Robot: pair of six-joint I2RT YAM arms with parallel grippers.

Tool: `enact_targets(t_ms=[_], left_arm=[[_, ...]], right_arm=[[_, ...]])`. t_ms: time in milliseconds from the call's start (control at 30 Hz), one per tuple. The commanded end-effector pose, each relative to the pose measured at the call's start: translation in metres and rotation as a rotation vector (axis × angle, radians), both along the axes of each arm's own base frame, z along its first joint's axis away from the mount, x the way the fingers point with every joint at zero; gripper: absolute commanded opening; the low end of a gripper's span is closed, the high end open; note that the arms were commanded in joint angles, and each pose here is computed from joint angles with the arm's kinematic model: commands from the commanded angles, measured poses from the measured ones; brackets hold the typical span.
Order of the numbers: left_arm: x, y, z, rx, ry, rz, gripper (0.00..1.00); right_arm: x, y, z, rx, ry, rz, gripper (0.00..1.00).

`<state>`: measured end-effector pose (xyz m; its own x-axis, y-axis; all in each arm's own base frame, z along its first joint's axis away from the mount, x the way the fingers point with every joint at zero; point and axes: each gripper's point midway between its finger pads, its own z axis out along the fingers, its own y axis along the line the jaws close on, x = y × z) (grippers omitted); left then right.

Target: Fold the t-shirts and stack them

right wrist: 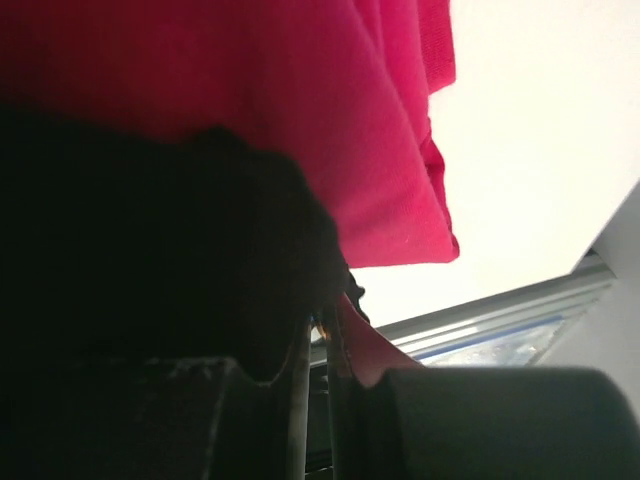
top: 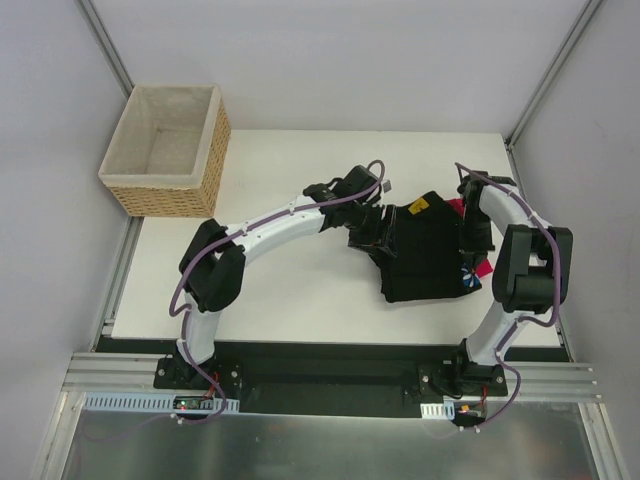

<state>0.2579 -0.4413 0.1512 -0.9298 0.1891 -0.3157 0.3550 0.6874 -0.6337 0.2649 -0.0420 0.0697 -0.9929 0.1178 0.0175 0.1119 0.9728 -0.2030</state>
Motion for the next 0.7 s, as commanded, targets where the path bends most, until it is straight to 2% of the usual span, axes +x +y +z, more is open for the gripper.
enact_targets(t_ms=[0, 133, 367, 500, 600, 667], left_arm=[[0.005, 0.032, 0.010, 0.016, 0.001, 0.038, 0.65], [0.007, 0.049, 0.016, 0.020, -0.018, 0.062, 0.66], [0.004, 0.053, 0.010, 0.033, -0.009, 0.054, 0.66], [0.004, 0.053, 0.008, 0.036, -0.009, 0.048, 0.65], [0.005, 0.052, 0.012, 0.031, -0.020, 0.041, 0.65], [0.006, 0.054, 0.012, 0.034, -0.022, 0.041, 0.65]], right_arm=[[0.004, -0.034, 0.006, -0.177, 0.009, -0.050, 0.13], [0.011, -0.035, 0.019, -0.189, -0.039, -0.076, 0.16], [0.035, -0.026, 0.086, -0.137, -0.318, -0.119, 0.21], [0.045, -0.024, 0.122, -0.119, -0.459, -0.124, 0.29], [0.057, -0.023, 0.120, -0.111, -0.462, -0.127, 0.29], [0.064, -0.023, 0.104, -0.105, -0.414, -0.133, 0.29]])
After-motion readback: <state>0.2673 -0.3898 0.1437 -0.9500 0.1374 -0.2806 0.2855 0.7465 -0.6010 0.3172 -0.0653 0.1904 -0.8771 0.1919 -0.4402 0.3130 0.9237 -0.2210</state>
